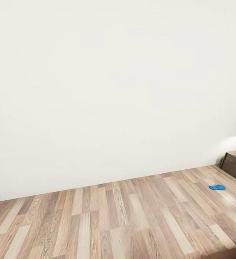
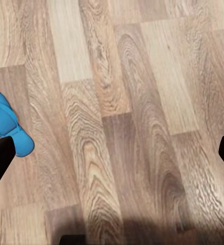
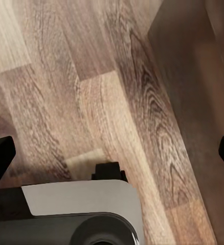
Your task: In the bedroom, move the book from the bed onto either nightstand, and place the two sandals side by side next to the bed.
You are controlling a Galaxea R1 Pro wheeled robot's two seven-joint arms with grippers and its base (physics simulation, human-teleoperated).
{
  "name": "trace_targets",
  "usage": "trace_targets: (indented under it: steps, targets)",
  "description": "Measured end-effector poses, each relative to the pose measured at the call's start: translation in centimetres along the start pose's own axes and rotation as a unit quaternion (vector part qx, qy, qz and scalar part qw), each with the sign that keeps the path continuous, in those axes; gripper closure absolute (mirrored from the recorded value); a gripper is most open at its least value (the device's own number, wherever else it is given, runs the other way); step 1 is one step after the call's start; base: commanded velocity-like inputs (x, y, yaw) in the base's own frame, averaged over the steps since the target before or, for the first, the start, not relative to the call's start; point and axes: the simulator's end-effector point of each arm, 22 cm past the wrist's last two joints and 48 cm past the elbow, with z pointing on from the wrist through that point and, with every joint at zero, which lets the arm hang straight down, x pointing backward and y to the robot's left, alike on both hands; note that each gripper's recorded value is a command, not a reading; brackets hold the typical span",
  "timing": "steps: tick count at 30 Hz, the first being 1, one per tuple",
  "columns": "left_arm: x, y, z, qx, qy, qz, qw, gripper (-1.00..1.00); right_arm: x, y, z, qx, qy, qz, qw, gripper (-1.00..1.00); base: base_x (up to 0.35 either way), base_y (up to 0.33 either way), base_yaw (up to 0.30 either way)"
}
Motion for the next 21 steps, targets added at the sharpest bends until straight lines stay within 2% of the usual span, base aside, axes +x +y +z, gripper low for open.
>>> trace_targets:
  steps: [21]
  targets:
    - [0.00,-0.04,-0.01,0.000,0.000,0.000,1.0000,-1.00,0.00,0.09,0.00,-0.002,0.000,0.000,1.0000,-1.00,0.319,0.000,0.000]
